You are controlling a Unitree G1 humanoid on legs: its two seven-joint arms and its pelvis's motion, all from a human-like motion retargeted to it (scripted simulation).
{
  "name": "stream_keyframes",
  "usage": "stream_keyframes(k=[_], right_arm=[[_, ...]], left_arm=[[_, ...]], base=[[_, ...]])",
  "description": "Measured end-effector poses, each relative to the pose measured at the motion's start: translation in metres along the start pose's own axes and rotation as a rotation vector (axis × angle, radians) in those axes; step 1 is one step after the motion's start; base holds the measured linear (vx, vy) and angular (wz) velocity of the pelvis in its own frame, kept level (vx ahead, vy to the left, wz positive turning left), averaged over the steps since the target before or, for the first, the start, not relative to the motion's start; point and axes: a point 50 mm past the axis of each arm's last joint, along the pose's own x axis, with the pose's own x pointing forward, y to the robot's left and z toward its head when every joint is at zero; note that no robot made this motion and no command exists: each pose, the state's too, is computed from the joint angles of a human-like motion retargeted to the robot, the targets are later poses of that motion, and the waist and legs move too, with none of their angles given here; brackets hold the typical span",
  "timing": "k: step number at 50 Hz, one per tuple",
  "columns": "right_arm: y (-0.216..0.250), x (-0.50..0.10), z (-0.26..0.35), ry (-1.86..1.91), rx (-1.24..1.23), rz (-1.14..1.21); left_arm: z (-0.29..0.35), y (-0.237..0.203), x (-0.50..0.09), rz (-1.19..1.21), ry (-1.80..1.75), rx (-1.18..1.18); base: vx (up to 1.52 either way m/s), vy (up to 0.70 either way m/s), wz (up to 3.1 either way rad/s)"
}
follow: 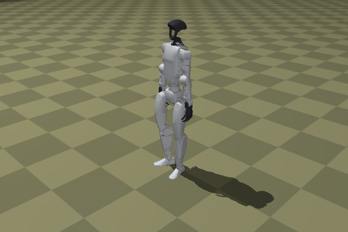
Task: In place motions
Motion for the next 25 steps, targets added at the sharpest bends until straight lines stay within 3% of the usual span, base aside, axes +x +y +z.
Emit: stream_keyframes(k=[10,25], right_arm=[[0.0,0.0,-0.011,0.048,0.013,0.023],[0.001,-0.001,0.024,-0.065,-0.019,0.063]], left_arm=[[-0.007,0.004,0.0,0.019,0.04,0.019],[0.009,0.002,-0.001,0.014,-0.013,0.037]], base=[[0.0,0.0,0.02],[-0.01,0.0,-0.02]])
